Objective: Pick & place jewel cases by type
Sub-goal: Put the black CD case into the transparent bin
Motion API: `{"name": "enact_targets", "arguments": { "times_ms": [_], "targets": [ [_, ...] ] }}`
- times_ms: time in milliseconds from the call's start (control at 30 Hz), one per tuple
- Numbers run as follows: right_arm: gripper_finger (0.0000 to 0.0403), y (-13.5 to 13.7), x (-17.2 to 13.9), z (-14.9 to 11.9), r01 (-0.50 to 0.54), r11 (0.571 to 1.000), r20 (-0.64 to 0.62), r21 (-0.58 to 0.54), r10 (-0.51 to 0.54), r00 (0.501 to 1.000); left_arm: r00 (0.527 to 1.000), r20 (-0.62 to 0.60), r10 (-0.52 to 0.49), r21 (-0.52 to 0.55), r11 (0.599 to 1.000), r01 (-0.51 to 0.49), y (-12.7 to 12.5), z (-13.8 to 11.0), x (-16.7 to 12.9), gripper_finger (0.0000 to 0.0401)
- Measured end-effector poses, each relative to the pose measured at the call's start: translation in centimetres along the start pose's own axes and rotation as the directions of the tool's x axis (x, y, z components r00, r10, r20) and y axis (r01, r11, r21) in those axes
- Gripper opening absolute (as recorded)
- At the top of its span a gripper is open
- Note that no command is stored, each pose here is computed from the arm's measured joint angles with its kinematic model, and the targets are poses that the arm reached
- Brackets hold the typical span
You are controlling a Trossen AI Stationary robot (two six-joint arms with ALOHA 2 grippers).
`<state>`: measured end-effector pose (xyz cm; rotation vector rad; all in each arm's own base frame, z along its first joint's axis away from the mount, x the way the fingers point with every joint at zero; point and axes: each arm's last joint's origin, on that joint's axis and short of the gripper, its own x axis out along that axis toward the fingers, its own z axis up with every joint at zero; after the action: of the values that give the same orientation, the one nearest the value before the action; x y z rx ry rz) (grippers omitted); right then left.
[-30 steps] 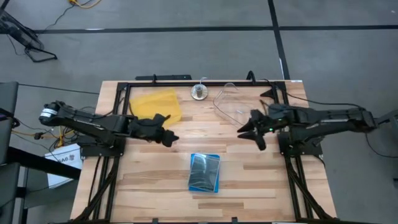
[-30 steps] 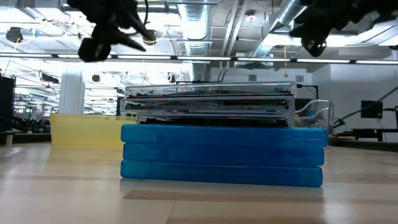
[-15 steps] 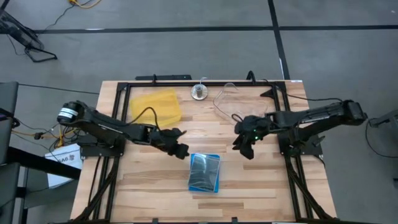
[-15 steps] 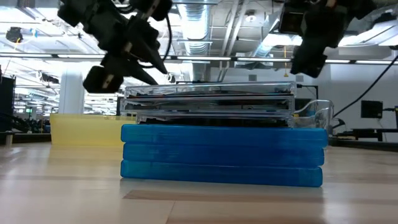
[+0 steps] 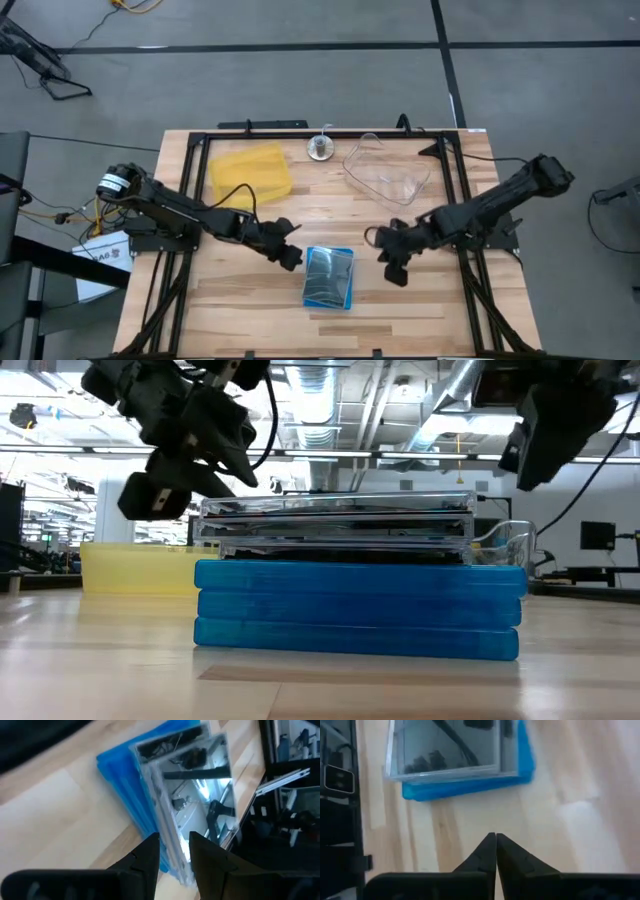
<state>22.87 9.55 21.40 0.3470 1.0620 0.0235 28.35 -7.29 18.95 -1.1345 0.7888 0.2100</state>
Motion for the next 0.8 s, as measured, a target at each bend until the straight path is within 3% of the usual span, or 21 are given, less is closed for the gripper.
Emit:
{"name": "enact_targets", "arguments": {
  "times_ms": [200,467,800],
  "targets": [
    [0.0001,1.5,3.2,0.1,-0.012,0.998,-0.009,0.060,0.013,1.000,1.000,0.005,0.008,-0.004,1.000,-0.008,-0.3,-1.3,0.0,0.0097],
    [0.0000,3.4,6.5,2.4,0.010,0.997,-0.036,0.071,-0.008,0.999,0.998,0.030,0.054,0.005,0.999,-0.054,-0.1,-2.0,0.0,0.0097],
    [0.0000,4.8,7.1,4.1,0.011,0.997,-0.031,0.072,-0.009,0.999,0.995,0.058,0.086,0.066,0.994,-0.090,0.3,-1.6,0.0,0.0097]
  ]
}}
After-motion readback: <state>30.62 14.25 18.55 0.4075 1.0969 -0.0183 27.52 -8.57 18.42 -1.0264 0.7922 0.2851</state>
